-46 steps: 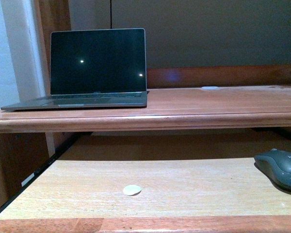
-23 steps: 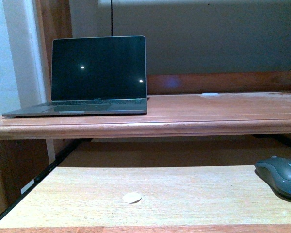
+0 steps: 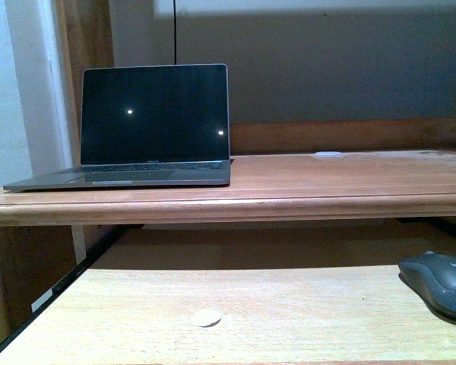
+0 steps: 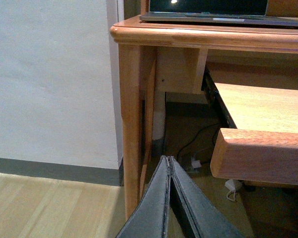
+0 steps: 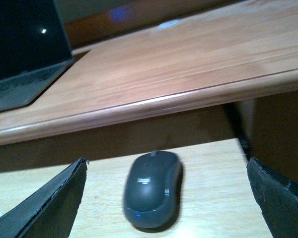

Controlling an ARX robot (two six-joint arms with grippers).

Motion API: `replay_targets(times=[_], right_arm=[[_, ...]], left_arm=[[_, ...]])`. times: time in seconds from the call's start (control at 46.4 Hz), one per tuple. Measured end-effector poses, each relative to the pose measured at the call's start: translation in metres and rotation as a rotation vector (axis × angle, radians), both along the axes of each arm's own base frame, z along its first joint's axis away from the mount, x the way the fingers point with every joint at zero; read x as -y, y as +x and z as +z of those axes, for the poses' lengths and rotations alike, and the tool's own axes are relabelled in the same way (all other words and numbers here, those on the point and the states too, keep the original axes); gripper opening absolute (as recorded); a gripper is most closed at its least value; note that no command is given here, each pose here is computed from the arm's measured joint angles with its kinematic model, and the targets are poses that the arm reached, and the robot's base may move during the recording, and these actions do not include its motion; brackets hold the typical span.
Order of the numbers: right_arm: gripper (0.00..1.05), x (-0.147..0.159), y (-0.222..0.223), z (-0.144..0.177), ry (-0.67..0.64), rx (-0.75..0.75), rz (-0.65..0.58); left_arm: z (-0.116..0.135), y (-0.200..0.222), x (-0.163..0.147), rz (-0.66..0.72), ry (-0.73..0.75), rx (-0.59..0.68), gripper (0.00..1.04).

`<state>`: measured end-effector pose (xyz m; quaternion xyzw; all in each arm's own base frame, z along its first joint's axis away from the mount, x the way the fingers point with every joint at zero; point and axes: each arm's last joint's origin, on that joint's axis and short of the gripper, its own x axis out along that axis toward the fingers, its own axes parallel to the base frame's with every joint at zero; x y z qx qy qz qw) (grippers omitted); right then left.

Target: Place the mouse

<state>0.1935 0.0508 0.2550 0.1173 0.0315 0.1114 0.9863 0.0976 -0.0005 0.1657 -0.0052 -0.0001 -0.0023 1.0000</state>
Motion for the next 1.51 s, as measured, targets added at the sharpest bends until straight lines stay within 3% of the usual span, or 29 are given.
replay_targets(times=[0.086, 0.237, 0.668, 0.84, 1.077, 1.357, 1.507], right_arm=[[0.97, -0.021, 0.008, -0.003, -0.072, -0.057, 0.071], [0.97, -0.049, 0.016, -0.005, -0.228, -0.119, 0.119], [0.97, -0.063, 0.06, -0.017, -0.409, -0.287, -0.056], [0.97, -0.059, 0.073, -0.02, -0.436, -0.331, -0.123], [0.97, -0.059, 0.08, -0.028, -0.428, -0.394, -0.123], [0.57, -0.057, 0.08, -0.026, -0.38, -0.401, -0.122], [0.55, -0.046, 0.068, -0.015, -0.342, -0.361, -0.145]], left_arm=[[0.0, 0.0, 0.0, 0.0, 0.0, 0.0, 0.05], [0.0, 0.0, 0.0, 0.0, 0.0, 0.0, 0.32], [0.0, 0.0, 0.0, 0.0, 0.0, 0.0, 0.97], [0.0, 0.0, 0.0, 0.0, 0.002, 0.0, 0.97], [0.0, 0.0, 0.0, 0.0, 0.001, 0.0, 0.97], [0.0, 0.0, 0.0, 0.0, 0.002, 0.0, 0.97], [0.0, 0.0, 0.0, 0.0, 0.002, 0.0, 0.97]])
